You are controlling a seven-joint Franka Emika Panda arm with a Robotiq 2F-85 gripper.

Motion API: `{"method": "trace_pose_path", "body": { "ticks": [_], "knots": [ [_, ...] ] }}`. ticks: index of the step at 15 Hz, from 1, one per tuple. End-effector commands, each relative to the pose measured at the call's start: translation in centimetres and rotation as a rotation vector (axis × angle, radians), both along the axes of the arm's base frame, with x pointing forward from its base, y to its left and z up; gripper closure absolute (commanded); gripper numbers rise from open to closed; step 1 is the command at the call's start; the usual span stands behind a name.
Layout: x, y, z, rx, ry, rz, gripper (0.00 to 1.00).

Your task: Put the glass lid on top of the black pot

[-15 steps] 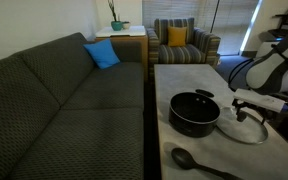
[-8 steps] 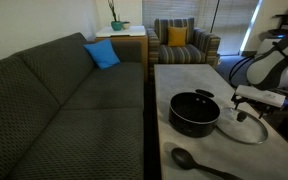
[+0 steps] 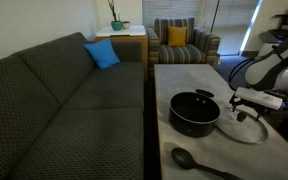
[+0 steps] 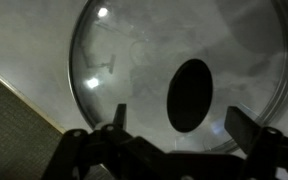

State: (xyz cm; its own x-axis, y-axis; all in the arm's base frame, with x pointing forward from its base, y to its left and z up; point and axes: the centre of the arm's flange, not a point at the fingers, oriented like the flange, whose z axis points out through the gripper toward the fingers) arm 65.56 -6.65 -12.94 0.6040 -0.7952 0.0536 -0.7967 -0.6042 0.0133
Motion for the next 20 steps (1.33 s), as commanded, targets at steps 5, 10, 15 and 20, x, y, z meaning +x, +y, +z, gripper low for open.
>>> {"method": "trace_pose_path", "body": {
  "ticks": [5, 10, 15, 20],
  "knots": [
    [2.4, 1.2, -2.5, 0.056, 0.034, 0.019, 0.0],
    [2.2, 0.6, -2.4, 0.05, 0.032, 0.002, 0.48],
    [2.2, 0.4, -2.5, 0.045, 0.035, 0.001, 0.84],
    [1.2, 1.3, -1.0, 0.017, 0.062, 0.029, 0.86]
  ]
}}
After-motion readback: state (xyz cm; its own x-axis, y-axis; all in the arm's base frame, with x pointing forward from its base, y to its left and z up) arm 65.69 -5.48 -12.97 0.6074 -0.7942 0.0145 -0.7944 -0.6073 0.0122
